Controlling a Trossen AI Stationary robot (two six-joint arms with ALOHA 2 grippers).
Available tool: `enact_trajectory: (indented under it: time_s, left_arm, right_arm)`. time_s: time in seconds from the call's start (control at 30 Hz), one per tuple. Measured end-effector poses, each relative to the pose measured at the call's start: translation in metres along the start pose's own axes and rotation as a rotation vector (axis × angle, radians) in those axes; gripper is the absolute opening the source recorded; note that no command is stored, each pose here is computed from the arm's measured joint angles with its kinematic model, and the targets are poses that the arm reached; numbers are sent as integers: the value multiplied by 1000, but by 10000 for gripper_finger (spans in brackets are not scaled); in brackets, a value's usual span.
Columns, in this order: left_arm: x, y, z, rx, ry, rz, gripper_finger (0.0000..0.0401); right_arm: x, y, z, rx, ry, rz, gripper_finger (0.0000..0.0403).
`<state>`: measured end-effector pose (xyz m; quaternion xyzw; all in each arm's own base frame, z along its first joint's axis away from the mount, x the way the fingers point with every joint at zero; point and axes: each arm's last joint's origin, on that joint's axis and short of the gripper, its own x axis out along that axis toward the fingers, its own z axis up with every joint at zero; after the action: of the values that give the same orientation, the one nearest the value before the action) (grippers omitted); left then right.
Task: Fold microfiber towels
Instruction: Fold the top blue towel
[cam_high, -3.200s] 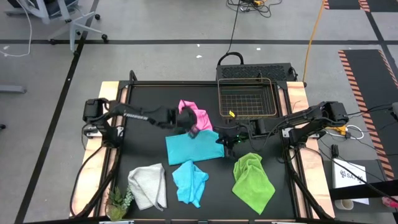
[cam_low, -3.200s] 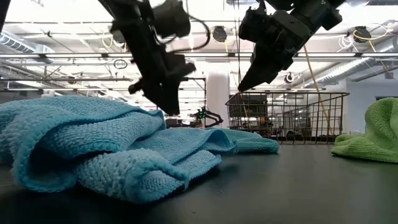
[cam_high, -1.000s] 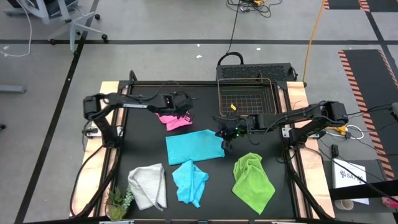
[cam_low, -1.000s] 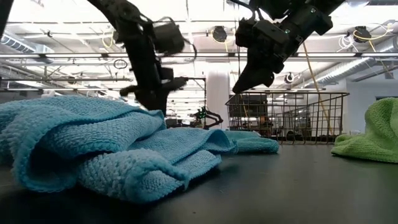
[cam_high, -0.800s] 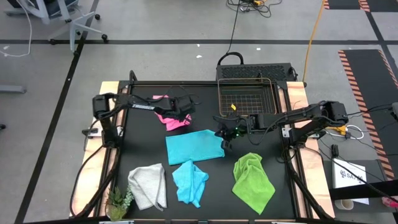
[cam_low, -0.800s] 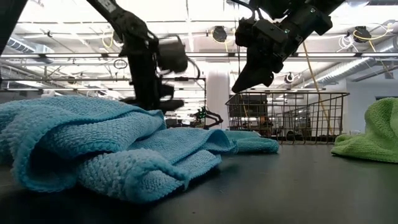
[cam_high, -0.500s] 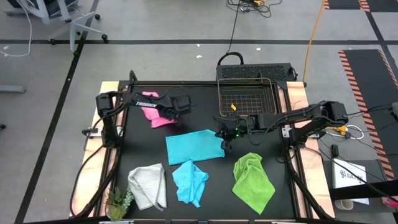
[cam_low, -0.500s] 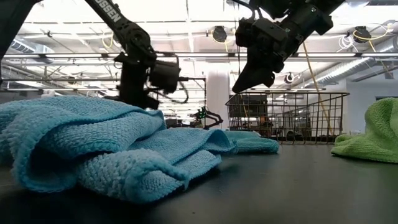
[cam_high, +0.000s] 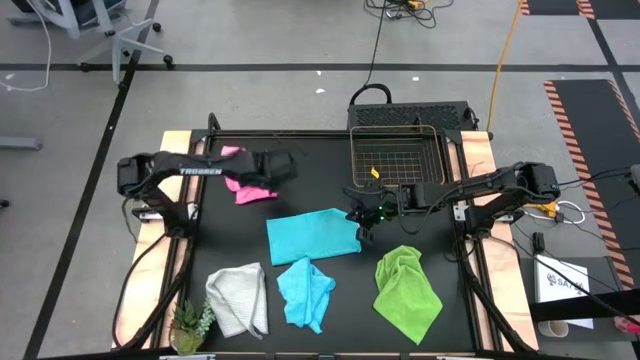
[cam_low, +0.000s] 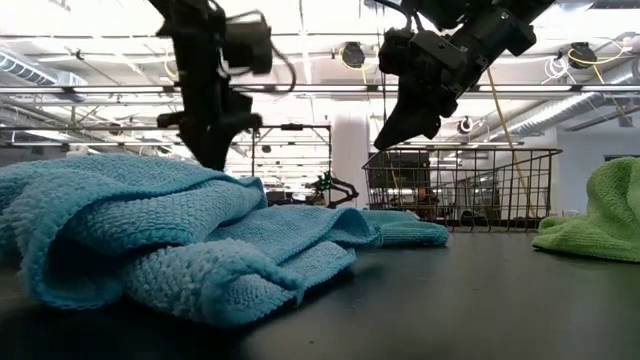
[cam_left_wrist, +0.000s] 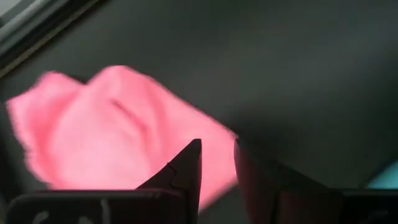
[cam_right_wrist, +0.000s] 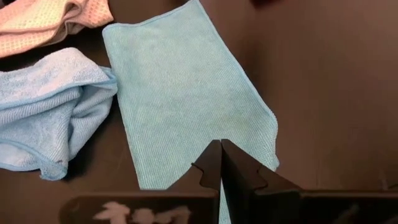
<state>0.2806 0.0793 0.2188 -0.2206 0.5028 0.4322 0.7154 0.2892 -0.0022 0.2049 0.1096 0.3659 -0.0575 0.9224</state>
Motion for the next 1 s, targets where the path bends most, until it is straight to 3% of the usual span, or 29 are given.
enact_trajectory:
  time_s: [0.17,0.47,0.77,1.0]
  left_arm:
    - [-16,-34,-29,29,-7,-90,97]
    - [-30,-72,-82,58,25,-118,97]
    - [-8,-91,-112,28,110,-90,97]
    - [-3,-106,-122,44,161,-168,97]
  right_arm:
    - [0,0,0,-1,0,-1,0]
    - [0,0,0,-5,0,-1,0]
    - [0,0,-1,-5,10,-3,0]
    - [0,-1,-3,-5,28,-7,0]
